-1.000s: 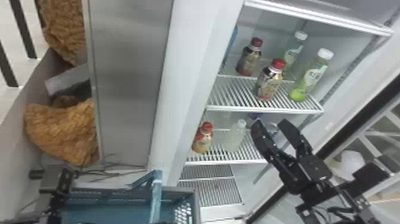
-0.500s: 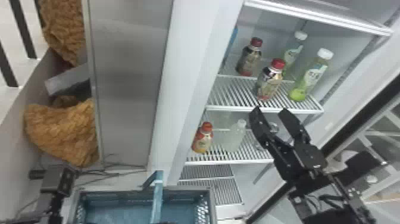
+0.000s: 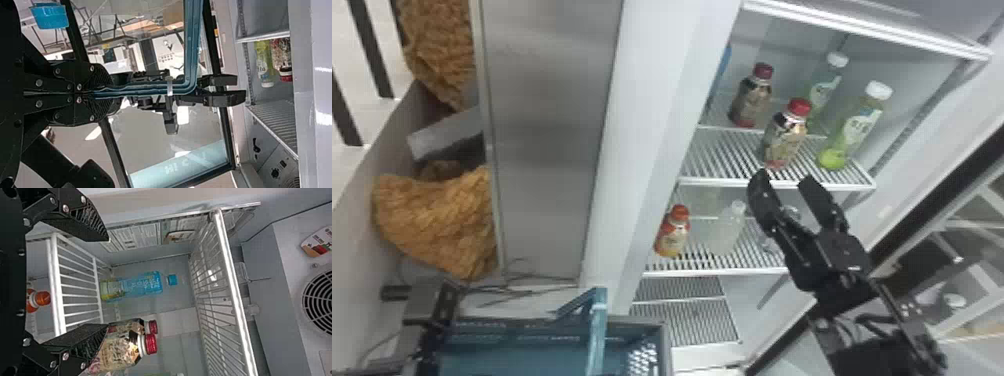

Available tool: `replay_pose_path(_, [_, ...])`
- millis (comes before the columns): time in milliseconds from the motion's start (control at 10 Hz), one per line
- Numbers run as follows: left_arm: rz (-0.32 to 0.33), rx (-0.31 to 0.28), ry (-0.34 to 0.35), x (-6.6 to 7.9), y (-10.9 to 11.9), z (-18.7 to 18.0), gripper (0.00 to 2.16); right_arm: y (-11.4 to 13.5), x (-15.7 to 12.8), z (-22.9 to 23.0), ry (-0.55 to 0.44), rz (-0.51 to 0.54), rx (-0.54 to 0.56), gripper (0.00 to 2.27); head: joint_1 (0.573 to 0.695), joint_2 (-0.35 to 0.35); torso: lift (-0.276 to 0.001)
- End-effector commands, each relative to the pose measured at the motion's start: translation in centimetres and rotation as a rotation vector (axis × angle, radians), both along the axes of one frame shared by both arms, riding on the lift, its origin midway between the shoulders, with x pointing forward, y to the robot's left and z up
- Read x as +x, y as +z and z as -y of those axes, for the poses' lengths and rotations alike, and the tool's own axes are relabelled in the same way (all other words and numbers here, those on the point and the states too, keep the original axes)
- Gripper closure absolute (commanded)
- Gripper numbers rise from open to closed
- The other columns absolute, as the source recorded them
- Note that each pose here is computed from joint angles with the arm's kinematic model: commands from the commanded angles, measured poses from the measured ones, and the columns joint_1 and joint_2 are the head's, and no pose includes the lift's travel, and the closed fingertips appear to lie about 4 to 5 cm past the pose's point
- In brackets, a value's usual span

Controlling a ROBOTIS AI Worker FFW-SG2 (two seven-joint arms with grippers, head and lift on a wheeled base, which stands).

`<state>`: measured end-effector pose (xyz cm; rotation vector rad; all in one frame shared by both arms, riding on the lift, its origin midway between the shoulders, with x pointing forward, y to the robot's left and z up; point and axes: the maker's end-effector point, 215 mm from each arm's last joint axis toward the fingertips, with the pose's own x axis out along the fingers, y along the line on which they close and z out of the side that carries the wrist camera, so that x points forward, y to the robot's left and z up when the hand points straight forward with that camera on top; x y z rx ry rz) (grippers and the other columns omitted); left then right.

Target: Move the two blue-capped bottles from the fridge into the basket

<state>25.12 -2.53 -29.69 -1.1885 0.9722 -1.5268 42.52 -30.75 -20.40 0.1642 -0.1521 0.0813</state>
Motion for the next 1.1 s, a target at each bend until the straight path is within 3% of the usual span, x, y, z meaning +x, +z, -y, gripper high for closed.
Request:
replay_pose_path(0, [0.000,0.001,0.000,0.1,0.0,0.0,1.14,0.0,1.3,0.5,-0.010,0.009,-0.007,0.25,0.695,-0.350,-0.076])
replay_pose_path(600, [0.000,0.001,-0.002,0.0,0.0,-0.1,1.14,-1.0,5.5,1.0,-0.039,0.009,-0.006,0.25,0.695,-0.350,-0.076])
replay_pose_path(1000, [0.000,0.000,-0.002,0.0,0.0,-0.1,1.14,0.0,8.8,-0.3,-0.028,0.034,0.001,0.25,0.695,-0.350,-0.076])
